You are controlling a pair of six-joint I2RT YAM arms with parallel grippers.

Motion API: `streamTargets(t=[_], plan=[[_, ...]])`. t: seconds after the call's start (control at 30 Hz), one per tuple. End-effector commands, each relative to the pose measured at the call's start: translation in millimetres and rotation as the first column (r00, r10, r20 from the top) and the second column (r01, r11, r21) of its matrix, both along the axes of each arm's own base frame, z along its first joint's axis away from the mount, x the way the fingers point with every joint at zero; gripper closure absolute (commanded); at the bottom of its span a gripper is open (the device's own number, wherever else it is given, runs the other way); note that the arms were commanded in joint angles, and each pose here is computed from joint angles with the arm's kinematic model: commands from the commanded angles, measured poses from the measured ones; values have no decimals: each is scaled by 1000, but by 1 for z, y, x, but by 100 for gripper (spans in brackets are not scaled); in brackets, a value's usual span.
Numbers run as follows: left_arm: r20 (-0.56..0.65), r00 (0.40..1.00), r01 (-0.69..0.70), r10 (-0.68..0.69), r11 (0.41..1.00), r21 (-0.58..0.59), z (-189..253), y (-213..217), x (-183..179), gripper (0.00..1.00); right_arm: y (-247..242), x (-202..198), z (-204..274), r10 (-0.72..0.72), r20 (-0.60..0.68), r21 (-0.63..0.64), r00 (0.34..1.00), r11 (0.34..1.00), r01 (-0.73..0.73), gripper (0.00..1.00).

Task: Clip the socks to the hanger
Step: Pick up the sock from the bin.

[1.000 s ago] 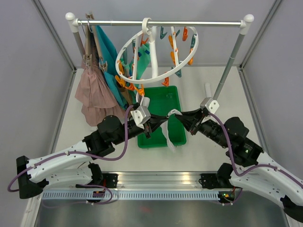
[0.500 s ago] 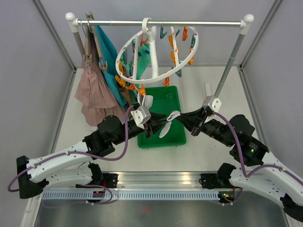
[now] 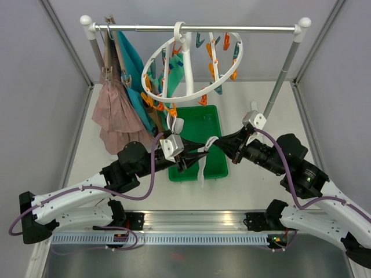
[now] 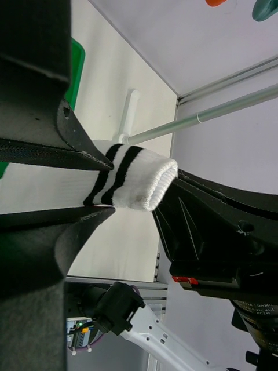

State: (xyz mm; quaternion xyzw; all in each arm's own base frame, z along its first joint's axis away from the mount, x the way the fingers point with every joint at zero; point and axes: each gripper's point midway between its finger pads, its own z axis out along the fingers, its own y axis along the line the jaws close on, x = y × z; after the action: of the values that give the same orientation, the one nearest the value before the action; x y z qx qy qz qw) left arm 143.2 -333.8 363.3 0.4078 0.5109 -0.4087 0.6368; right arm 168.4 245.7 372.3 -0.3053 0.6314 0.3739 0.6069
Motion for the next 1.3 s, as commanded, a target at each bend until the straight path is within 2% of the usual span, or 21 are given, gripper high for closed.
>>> streamTargets(t=[0.0,0.27,0.67,0.73,0.77,0.83,0.93,0.97,1.03,1.07,1.13,1.17,1.27], plan=[[72,997,26,-23,999,-44,18,2,-5,63,-1,-2,19,-5,0,39,1000,999,5,100],[61,995,-71,74,996,-45,16,2,14,63,4,-10,17,49,-9,38,999,998,-49,100],[64,992,-106,110,993,-59,15,1,22,64,11,-22,16,127,-14,34,992,991,-127,100],[64,992,-103,107,993,-59,14,1,21,69,11,-22,17,124,-13,34,992,992,-124,100],[65,992,-103,107,993,-62,15,1,21,82,11,-21,17,123,-12,33,992,992,-122,100],[62,992,-102,106,993,-63,14,1,21,95,10,-21,16,119,-14,27,993,993,-119,100],[62,992,-107,111,992,-61,14,1,22,98,10,-19,15,110,-16,23,994,994,-110,99],[63,992,-108,111,992,-58,11,1,22,98,8,-17,15,97,-14,24,995,995,-96,96],[59,990,-127,131,990,-59,10,3,25,98,3,-10,16,42,-13,29,999,999,-41,77],[56,989,-134,136,990,-51,6,4,26,98,-1,-9,20,23,-4,39,1000,999,-23,63],[49,984,-166,169,984,-56,6,8,30,98,-8,-3,26,-25,18,53,1000,998,24,54],[43,982,-181,183,982,-53,3,10,32,98,-12,-3,32,-36,43,60,998,998,33,45],[34,980,-192,194,980,-53,0,14,32,98,-19,0,46,-67,117,71,991,996,59,38]])
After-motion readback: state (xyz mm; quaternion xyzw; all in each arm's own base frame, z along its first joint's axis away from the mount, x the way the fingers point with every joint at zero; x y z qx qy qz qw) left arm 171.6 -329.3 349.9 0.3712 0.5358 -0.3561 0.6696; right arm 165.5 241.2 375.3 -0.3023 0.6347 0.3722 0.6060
